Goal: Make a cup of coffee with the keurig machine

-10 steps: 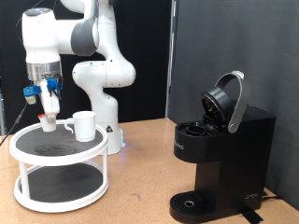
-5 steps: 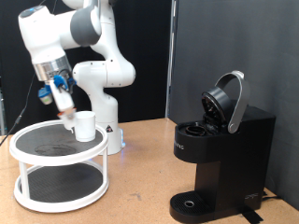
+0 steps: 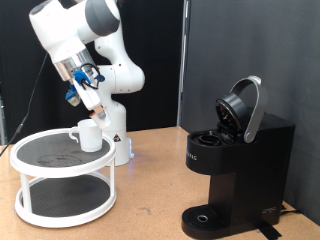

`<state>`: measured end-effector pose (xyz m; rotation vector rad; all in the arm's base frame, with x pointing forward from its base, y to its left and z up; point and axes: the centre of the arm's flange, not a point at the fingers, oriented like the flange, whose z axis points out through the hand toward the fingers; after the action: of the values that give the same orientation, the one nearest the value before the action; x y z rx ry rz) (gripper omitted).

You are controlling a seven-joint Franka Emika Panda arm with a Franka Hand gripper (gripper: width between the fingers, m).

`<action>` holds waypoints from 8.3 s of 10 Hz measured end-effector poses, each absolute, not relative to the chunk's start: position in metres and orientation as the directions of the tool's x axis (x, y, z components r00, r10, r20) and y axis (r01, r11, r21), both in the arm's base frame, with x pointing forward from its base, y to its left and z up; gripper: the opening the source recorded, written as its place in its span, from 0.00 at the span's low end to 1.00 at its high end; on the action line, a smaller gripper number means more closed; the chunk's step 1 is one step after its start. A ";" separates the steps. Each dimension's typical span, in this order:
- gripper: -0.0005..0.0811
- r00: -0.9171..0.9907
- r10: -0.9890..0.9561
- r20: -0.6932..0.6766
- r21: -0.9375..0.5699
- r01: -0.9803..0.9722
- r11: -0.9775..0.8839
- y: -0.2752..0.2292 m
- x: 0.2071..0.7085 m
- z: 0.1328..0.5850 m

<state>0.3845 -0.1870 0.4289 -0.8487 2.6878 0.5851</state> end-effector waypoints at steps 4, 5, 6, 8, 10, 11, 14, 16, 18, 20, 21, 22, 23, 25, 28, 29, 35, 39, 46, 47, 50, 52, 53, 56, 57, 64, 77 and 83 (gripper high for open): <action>0.48 -0.741 -0.466 -0.484 0.402 -0.661 0.633 -0.151 0.411 0.454; 0.48 -0.692 -0.515 -0.505 0.383 -0.715 0.585 -0.139 0.420 0.459; 0.48 -0.633 -0.569 -0.526 0.353 -0.770 0.531 -0.127 0.429 0.464; 0.48 -0.606 -0.594 -0.529 0.340 -0.793 0.506 -0.123 0.435 0.463; 0.48 -0.604 -0.579 -0.548 0.365 -0.795 0.484 -0.118 0.434 0.464; 0.48 -0.592 -0.574 -0.565 0.382 -0.805 0.454 -0.109 0.437 0.467; 0.48 -0.560 -0.572 -0.599 0.378 -0.828 0.414 -0.075 0.462 0.482; 0.48 -0.549 -0.566 -0.615 0.359 -0.834 0.419 -0.053 0.477 0.493; 0.48 -0.548 -0.573 -0.609 0.358 -0.835 0.418 -0.031 0.490 0.505; 0.48 -0.550 -0.586 -0.594 0.362 -0.834 0.416 -0.013 0.499 0.512; 0.48 -0.554 -0.590 -0.588 0.361 -0.832 0.422 -0.007 0.503 0.513; 0.48 -0.553 -0.597 -0.581 0.359 -0.833 0.421 -0.003 0.506 0.513; 0.48 -0.552 -0.602 -0.577 0.358 -0.834 0.421 -0.002 0.509 0.512; 0.48 -0.555 -0.601 -0.575 0.362 -0.832 0.421 -0.001 0.508 0.509; 0.48 -0.555 -0.629 -0.545 0.330 -0.831 0.447 0.012 0.508 0.485; 0.48 -0.554 -0.640 -0.533 0.322 -0.832 0.452 0.018 0.508 0.476; 0.48 -0.570 -0.670 -0.476 0.301 -0.821 0.485 0.038 0.509 0.423; 0.48 -0.587 -0.671 -0.454 0.298 -0.809 0.506 0.040 0.511 0.400; 0.88 -0.579 -0.672 -0.462 0.308 -0.815 0.490 0.043 0.511 0.393; 0.90 -0.569 -0.670 -0.477 0.320 -0.823 0.470 0.042 0.509 0.397; 0.91 -0.552 -0.660 -0.508 0.336 -0.834 0.438 0.032 0.503 0.411; 0.91 -0.600 -0.598 -0.531 0.360 -0.799 0.483 0.031 0.506 0.411; 0.91 -0.632 -0.542 -0.555 0.388 -0.772 0.503 0.029 0.506 0.416; 0.91 -0.667 -0.460 -0.586 0.457 -0.741 0.493 0.017 0.499 0.449; 0.91 -0.658 -0.453 -0.602 0.451 -0.748 0.487 0.013 0.498 0.464; 0.91 -0.632 -0.445 -0.634 0.445 -0.769 0.459 0.012 0.495 0.519; 0.91 -0.644 -0.471 -0.603 0.467 -0.763 0.447 0.176 0.513 0.532; 0.77 -0.626 -0.522 -0.580 0.443 -0.780 0.442 0.189 0.512 0.527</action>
<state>0.5124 0.1892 0.5273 -1.1071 2.3405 0.9974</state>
